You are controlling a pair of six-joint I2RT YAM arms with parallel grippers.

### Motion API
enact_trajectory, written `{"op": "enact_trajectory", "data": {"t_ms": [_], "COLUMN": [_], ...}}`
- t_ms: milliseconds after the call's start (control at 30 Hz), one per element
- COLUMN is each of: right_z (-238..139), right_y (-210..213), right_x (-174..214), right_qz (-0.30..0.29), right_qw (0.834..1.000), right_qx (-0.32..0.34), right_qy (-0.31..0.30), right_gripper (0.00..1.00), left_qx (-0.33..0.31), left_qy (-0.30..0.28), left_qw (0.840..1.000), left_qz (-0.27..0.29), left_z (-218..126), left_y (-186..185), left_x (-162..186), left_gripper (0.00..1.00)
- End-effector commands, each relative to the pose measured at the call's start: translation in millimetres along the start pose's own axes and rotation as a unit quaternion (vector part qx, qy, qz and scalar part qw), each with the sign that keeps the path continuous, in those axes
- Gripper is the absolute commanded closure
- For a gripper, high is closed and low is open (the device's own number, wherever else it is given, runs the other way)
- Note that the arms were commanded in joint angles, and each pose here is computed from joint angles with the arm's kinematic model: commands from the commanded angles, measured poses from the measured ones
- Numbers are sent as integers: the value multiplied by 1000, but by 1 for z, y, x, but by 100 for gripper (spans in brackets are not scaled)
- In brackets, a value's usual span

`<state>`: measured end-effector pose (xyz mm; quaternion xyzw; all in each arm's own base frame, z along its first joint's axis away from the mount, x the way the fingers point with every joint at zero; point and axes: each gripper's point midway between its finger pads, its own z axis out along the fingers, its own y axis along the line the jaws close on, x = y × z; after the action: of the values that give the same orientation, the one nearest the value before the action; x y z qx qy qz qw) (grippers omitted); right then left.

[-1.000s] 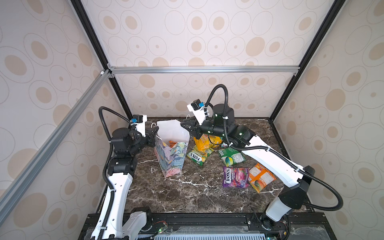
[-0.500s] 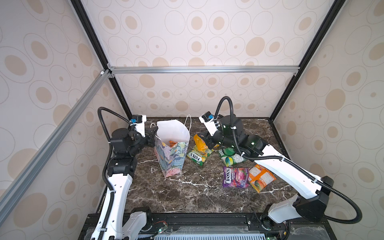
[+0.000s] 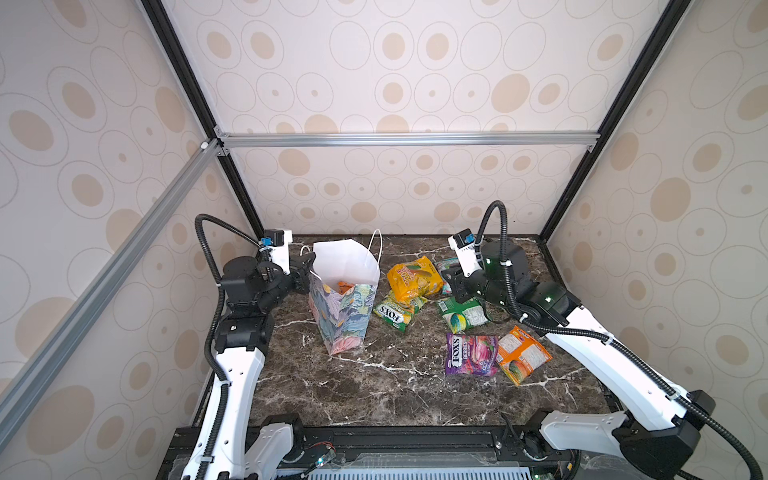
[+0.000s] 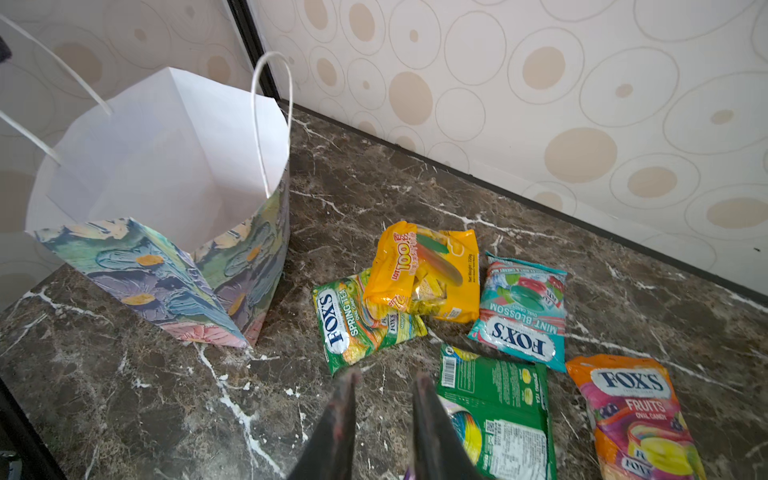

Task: Place the snacks into the paper bag
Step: 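Withdraw the right gripper from the bag toward the purple berries packet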

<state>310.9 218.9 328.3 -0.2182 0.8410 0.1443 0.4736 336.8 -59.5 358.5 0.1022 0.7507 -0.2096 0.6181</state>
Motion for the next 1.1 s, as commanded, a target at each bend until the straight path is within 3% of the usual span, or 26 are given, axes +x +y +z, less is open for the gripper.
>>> {"op": "enact_trajectory", "data": {"t_ms": [0, 167, 300, 567, 833, 1067], "right_z": [1, 1, -1, -10, -18, -22], "right_y": [-14, -55, -76, -99, -119, -135], "right_x": [26, 62, 93, 128, 179, 211], "right_qz": [27, 81, 133, 181, 246, 285], "right_qw": [998, 984, 972, 953, 920, 903], "right_qx": [25, 106, 121, 158, 209, 248], "right_qy": [47, 114, 152, 182, 223, 203], "right_gripper": [73, 72, 72, 71, 65, 63], "left_qx": [-4, -7, -11, -12, -5, -8], "left_qy": [-12, -13, -12, -11, -7, -8], "left_qw": [1000, 1000, 1000, 1000, 1000, 1000], "left_qz": [19, 19, 20, 21, 16, 19], "left_z": [-6, -6, -6, -6, -4, -4], "left_y": [0, 0, 2, 3, 2, 2], "left_x": [-8, -8, -7, -7, -5, -6], "left_gripper": [100, 100, 100, 100, 100, 100]}}
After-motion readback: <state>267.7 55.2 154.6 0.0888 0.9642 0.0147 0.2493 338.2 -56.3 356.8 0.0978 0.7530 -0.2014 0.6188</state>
